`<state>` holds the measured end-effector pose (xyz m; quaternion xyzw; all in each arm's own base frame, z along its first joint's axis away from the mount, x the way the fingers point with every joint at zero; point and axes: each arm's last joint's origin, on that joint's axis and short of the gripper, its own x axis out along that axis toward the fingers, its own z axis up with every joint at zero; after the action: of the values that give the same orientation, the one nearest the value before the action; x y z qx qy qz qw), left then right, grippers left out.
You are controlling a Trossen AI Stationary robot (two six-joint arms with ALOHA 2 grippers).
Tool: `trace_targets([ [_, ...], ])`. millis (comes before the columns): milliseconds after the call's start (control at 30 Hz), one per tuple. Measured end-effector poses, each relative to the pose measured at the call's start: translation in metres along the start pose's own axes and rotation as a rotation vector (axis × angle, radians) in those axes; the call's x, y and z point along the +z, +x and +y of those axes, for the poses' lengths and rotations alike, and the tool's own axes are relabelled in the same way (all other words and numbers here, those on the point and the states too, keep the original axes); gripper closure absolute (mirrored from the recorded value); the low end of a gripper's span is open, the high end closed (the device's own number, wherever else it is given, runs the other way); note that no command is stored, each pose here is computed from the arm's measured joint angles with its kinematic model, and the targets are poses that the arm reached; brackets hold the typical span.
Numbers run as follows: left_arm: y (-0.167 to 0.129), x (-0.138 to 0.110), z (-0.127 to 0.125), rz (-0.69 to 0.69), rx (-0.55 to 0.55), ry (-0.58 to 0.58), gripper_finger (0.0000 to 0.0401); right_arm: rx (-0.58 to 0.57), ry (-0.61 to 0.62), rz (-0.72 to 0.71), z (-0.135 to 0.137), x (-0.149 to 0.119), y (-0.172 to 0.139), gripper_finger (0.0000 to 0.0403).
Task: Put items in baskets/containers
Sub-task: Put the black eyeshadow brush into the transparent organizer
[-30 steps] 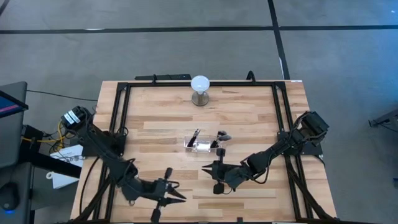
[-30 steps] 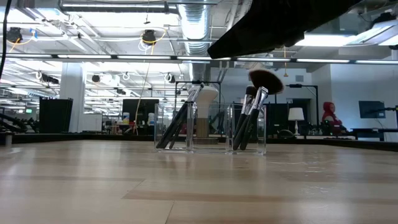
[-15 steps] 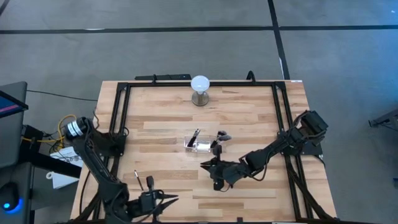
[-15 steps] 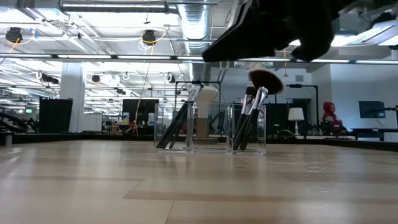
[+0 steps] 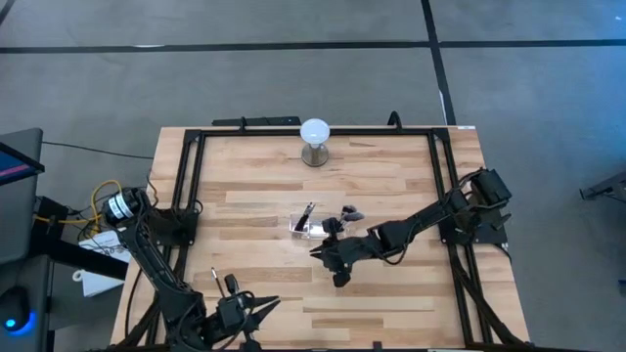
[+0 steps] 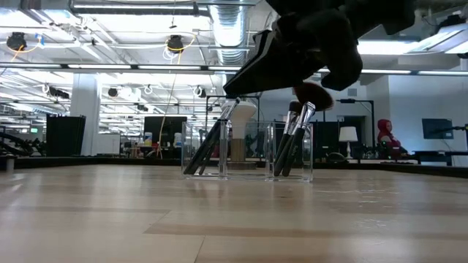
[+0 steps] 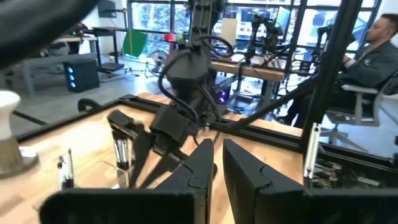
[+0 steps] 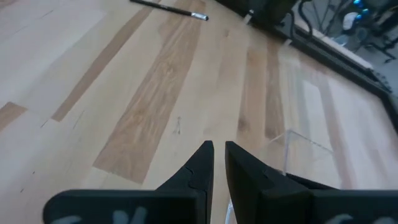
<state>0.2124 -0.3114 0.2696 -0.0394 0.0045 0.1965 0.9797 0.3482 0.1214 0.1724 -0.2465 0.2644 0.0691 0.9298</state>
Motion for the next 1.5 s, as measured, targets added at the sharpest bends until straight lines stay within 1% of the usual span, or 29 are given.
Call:
trace_targets([
  [133, 0.0, -0.018, 0.006, 0.021, -0.034, -0.039, 0.0368, 0.017, -0.001, 0.006, 0.0, -0.001, 0.0, 0.037],
  [200, 0.002, -0.025, 0.009, 0.035, -0.053, -0.082, 0.0368, 0.022, -0.003, 0.001, 0.001, 0.0, 0.0, 0.037],
  [300, 0.002, -0.03, 0.01, 0.089, -0.143, -0.181, 0.0368, 0.037, -0.015, -0.002, 0.007, 0.002, -0.004, 0.037],
  [367, 0.001, -0.025, 0.011, 0.141, -0.214, -0.275, 0.0368, 0.049, -0.023, -0.015, 0.013, 0.005, -0.007, 0.037],
  [433, 0.0, -0.022, 0.015, 0.226, -0.262, -0.366, 0.0368, 0.069, -0.038, -0.018, 0.02, 0.008, -0.011, 0.037],
  [467, 0.003, -0.026, 0.018, 0.292, -0.277, -0.402, 0.0369, 0.075, -0.04, -0.025, 0.023, 0.009, -0.013, 0.037],
  [533, 0.01, -0.038, 0.025, 0.46, -0.273, -0.459, 0.0371, 0.091, -0.048, -0.026, 0.029, 0.012, -0.018, 0.037],
  [600, 0.02, -0.051, 0.034, 0.678, -0.235, -0.521, 0.0376, 0.107, -0.048, -0.03, 0.034, 0.015, -0.023, 0.037],
  [633, 0.023, -0.057, 0.039, 0.82, -0.205, -0.559, 0.0379, 0.113, -0.046, -0.026, 0.036, 0.015, -0.026, 0.037],
  [733, 0.026, -0.073, 0.054, 1.27, -0.034, -0.66, 0.0391, 0.118, -0.039, -0.002, 0.042, 0.017, -0.036, 0.037],
  [800, 0.021, -0.075, 0.06, 1.509, 0.093, -0.715, 0.0395, 0.108, -0.033, 0.03, 0.045, 0.017, -0.042, 0.037],
  [867, 0.014, -0.07, 0.067, 1.681, 0.194, -0.738, 0.0395, 0.1, -0.026, 0.055, 0.049, 0.016, -0.047, 0.037],
  [900, 0.009, -0.066, 0.069, 1.717, 0.22, -0.748, 0.0394, 0.098, -0.023, 0.063, 0.051, 0.016, -0.049, 0.037],
  [1033, -0.003, -0.045, 0.08, 1.717, 0.284, -0.803, 0.0384, 0.107, -0.025, 0.072, 0.059, 0.016, -0.054, 0.037],
  [1133, -0.008, -0.034, 0.093, 1.688, 0.383, -0.815, 0.0362, 0.116, -0.03, 0.065, 0.063, 0.017, -0.056, 0.037],
  [1200, -0.01, -0.031, 0.103, 1.667, 0.452, -0.795, 0.034, 0.122, -0.034, 0.063, 0.065, 0.017, -0.057, 0.037],
  [1300, -0.008, -0.035, 0.119, 1.628, 0.491, -0.792, 0.03, 0.122, -0.035, 0.066, 0.065, 0.017, -0.057, 0.037],
  [1367, -0.008, -0.043, 0.131, 1.603, 0.534, -0.787, 0.027, 0.122, -0.037, 0.069, 0.065, 0.017, -0.057, 0.037],
  [1500, -0.007, -0.069, 0.156, 1.559, 0.697, -0.781, 0.0214, 0.121, -0.045, 0.097, 0.063, 0.014, -0.056, 0.037],
])
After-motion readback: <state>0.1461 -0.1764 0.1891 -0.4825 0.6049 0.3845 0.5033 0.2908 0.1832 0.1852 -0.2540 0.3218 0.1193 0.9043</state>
